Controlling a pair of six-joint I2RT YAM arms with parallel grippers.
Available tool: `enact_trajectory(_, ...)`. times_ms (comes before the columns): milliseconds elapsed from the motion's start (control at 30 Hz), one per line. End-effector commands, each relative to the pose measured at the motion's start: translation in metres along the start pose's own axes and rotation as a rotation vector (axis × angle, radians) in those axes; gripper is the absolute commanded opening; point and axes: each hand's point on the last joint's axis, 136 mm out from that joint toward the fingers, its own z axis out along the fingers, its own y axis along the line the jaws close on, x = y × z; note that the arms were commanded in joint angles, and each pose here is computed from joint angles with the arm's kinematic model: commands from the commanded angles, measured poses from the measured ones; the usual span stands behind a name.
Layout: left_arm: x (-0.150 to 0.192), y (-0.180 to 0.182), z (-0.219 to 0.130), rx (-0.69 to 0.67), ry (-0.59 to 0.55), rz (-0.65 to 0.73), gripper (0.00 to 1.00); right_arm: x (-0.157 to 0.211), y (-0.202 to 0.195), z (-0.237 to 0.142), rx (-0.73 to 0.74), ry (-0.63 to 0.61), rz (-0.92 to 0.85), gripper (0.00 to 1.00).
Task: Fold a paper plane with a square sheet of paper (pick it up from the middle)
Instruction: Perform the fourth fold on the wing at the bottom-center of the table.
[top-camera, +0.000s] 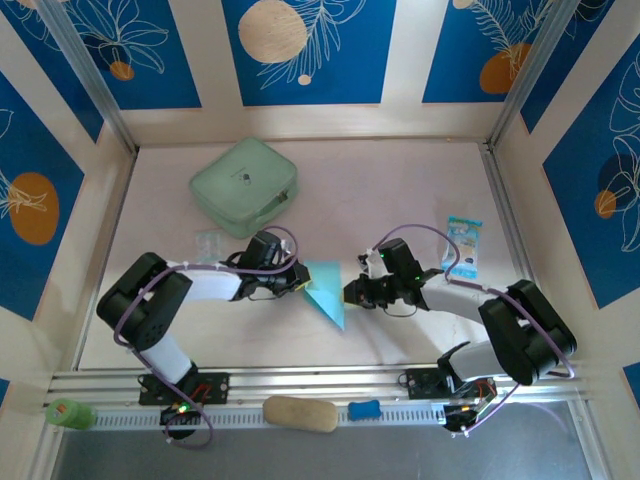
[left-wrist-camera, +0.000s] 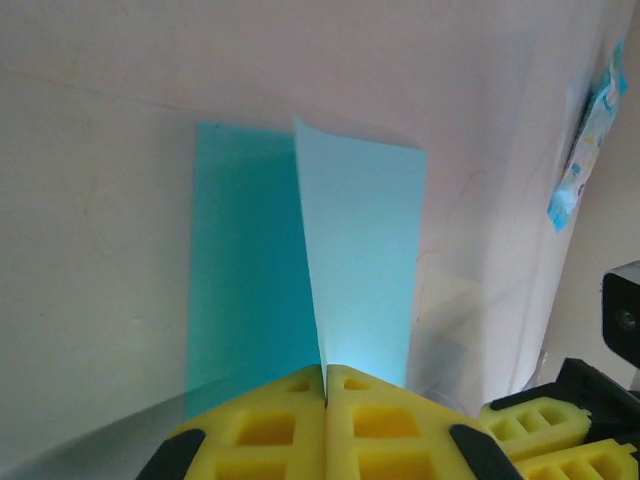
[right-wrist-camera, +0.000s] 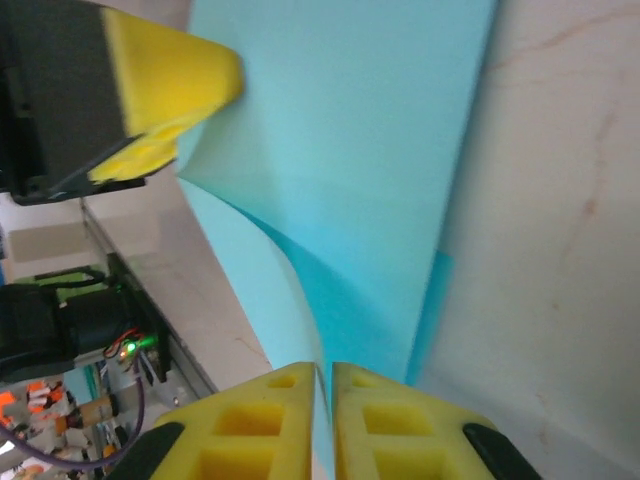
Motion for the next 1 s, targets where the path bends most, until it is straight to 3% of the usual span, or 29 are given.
enact_trajectory(0, -0.011, 0.001, -0.010, -0.002, -0.076, -0.004, 0.02, -0.001, -0.008, -0.008, 0.101, -0.037, -0.025, 0.19)
enact_trajectory(167, -0.018, 0.007, -0.024, -0.051, -0.165, -0.005, 0.00, -0.006, -0.010, -0.019, 0.209, -0.130, -0.101, 0.34)
enact_trajectory(267, -0.020, 0.012, -0.034, -0.115, -0.212, 0.004, 0.00, -0.009, -0.008, -0.022, 0.267, -0.205, -0.204, 0.35)
enact_trajectory(367, -0.019, 0.013, -0.040, -0.152, -0.238, 0.014, 0.00, -0.010, 0.000, -0.023, 0.320, -0.316, -0.377, 0.37)
enact_trajectory(467, -0.018, 0.010, -0.041, -0.158, -0.239, 0.026, 0.03, -0.006, 0.020, -0.019, 0.296, -0.446, -0.603, 0.45)
enact_trajectory(500, -0.017, 0.008, -0.040, -0.151, -0.232, 0.029, 0.04, -0.004, 0.026, -0.017, 0.287, -0.469, -0.668, 0.52)
enact_trajectory(700, -0.013, -0.010, -0.030, -0.068, -0.176, 0.070, 0.18, 0.012, 0.035, 0.001, 0.342, -0.403, -0.905, 0.52)
enact_trajectory(967, -0.011, -0.016, -0.028, -0.033, -0.160, 0.067, 0.15, 0.016, 0.044, 0.022, 0.417, -0.399, -1.088, 0.49)
